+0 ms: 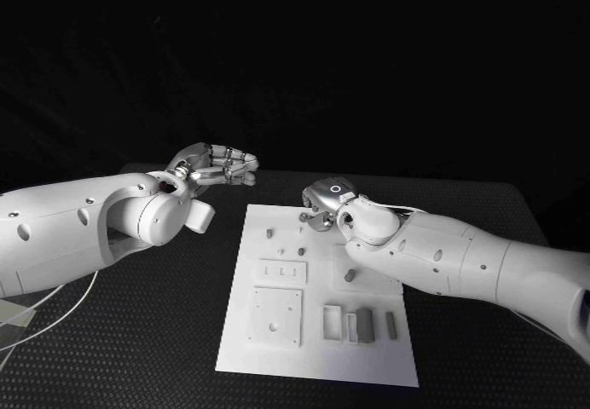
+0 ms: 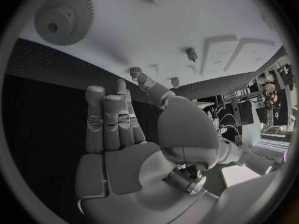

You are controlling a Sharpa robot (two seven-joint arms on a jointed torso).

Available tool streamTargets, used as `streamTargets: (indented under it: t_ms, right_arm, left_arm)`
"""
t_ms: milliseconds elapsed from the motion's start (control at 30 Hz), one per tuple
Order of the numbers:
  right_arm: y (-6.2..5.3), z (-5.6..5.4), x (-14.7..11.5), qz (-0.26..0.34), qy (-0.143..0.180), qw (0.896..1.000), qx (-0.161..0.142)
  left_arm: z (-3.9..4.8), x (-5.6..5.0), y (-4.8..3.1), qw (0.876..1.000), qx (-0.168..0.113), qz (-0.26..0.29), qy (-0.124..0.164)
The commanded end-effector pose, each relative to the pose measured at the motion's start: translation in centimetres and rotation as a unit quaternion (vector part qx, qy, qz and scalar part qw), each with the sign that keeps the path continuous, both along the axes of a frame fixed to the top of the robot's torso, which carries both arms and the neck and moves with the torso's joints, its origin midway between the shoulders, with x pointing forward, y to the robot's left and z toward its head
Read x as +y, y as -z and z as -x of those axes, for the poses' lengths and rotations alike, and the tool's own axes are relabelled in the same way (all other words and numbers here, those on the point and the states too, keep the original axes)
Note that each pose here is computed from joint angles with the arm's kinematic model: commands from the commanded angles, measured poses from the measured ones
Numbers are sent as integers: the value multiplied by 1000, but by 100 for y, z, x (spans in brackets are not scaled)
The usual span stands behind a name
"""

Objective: Assemble the parts on the task board

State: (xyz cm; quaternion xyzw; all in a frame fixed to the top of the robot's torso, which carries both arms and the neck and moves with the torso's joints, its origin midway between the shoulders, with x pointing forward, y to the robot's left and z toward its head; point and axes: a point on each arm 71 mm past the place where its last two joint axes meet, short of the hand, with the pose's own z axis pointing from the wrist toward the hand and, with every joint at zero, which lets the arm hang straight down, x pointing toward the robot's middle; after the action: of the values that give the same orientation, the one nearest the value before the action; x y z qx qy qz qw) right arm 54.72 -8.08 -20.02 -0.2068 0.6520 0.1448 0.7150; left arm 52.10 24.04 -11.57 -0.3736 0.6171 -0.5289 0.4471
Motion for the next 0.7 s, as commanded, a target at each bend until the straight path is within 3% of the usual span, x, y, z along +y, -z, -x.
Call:
streamTargets:
  t_ms: [33,200,333,433,700]
  right_arm:
    - [-146,35,-31,-26,-4,1000,-1]
    - [-410,87,-197,-52,-2,999,7]
    - [-527,136,-368,-55,-2,998,13]
    - [-566,169,-517,-47,-4,999,24]
    - [-493,133,-851,-20,11,998,59]
  left_arm:
    - [-13,32,-23,1000,-6,3,5]
    - [-25,95,-29,1000,-7,3,1]
    - [-35,134,-19,1000,-7,1,-4]
    - [-44,153,-15,1000,-7,0,-6]
    - [-39,176,-13,1000,-7,0,-7]
